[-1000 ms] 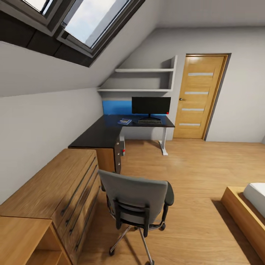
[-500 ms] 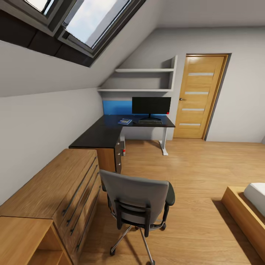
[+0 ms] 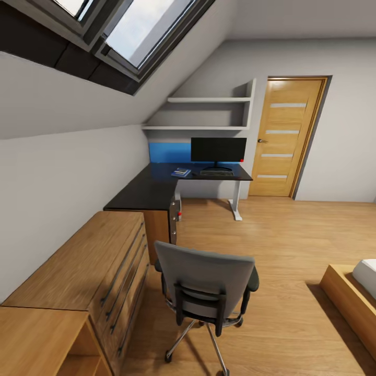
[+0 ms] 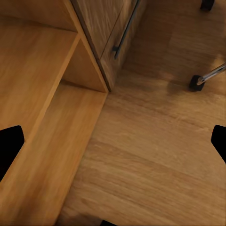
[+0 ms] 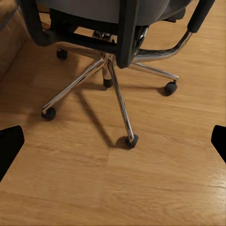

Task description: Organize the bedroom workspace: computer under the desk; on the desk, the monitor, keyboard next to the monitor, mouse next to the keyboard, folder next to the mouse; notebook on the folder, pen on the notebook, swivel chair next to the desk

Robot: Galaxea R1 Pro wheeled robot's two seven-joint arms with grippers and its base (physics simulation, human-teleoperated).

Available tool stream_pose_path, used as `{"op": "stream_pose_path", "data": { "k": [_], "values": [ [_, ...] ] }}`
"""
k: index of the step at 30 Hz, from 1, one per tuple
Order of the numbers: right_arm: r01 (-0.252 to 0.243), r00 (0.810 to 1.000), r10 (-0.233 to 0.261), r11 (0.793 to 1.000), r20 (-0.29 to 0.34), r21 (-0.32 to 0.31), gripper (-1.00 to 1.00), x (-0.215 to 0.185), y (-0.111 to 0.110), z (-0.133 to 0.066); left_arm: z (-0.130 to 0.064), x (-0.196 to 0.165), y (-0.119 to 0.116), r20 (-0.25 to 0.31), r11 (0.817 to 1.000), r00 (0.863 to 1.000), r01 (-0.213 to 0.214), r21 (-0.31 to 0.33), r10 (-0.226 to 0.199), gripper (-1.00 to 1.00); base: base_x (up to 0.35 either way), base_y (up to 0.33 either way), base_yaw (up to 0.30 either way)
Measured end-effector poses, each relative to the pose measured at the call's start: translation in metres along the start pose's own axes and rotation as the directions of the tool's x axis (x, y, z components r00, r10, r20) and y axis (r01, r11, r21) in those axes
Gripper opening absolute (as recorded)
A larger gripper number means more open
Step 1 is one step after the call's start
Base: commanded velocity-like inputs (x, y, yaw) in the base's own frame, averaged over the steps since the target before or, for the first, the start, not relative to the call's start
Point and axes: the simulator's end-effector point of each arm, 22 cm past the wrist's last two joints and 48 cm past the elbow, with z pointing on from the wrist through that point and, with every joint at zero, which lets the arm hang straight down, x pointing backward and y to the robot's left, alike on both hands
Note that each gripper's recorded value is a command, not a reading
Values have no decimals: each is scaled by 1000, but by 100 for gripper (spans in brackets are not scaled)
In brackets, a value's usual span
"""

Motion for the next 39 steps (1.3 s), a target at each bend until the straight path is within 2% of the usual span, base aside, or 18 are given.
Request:
{"op": "stream_pose_path", "data": {
  "k": [19, 35, 38, 39],
  "values": [
    [2, 1000, -2, 1000, 6, -3, 100, -2, 1, 0, 0, -2, 0, 5, 1000, 1000, 2, 1, -2, 100, 0, 5, -191],
    [1, 1000, -1, 1000, 8, -7, 100, -3, 4, 0, -1, -7, -4, 22, 1000, 1000, -5, 12, 5, 100, 0, 0, -27],
    [-1, 1000, 1, 1000, 8, -9, 100, -2, 6, 1, 0, -14, -4, 56, 1000, 998, 18, 12, -18, 100, 0, 0, 0],
    [-2, 1000, 2, 1000, 7, -9, 100, -1, 6, 2, 1, -22, 1, 95, 999, 994, 54, 2, -54, 100, 0, 0, 0]
  ]
}}
